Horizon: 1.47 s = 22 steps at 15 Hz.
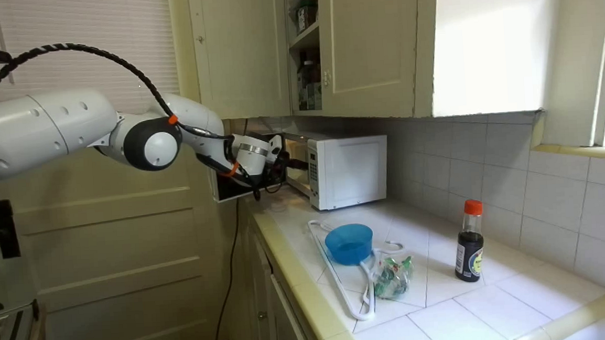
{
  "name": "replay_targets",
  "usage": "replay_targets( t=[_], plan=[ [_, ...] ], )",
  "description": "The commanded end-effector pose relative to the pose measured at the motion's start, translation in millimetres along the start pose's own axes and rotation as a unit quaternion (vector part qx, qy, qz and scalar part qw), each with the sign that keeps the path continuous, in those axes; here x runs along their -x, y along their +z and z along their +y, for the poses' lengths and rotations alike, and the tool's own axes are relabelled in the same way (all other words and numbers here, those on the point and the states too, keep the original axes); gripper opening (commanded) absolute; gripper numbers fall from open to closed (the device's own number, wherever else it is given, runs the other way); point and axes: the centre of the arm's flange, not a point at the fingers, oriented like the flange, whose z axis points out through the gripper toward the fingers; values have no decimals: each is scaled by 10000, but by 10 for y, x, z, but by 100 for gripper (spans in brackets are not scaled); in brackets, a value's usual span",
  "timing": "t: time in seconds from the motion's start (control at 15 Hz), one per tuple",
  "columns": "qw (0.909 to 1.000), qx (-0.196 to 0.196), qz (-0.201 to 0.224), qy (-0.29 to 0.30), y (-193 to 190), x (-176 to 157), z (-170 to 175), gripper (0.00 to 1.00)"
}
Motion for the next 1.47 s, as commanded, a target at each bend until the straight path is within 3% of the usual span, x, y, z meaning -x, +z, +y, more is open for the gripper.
replay_targets(
  t=[0.0, 0.27, 0.33, 0.93, 1.07, 1.13, 1.27, 1.4],
  plan=[
    [9996, -150, -158, -161, 465, -127, -269, 100],
    [9989, -175, -310, -307, 557, -144, -331, 100],
    [9987, -170, -352, -330, 570, -140, -336, 80],
    [9966, -286, -446, -635, 431, 118, -364, 11],
    [9952, -410, -509, -726, 312, 278, -383, 1],
    [9948, -513, -518, -705, 282, 333, -411, 39],
    [9945, -857, -286, -521, 239, 439, -507, 35],
    [9938, -1036, -33, -411, 157, 497, -567, 48]
  ],
)
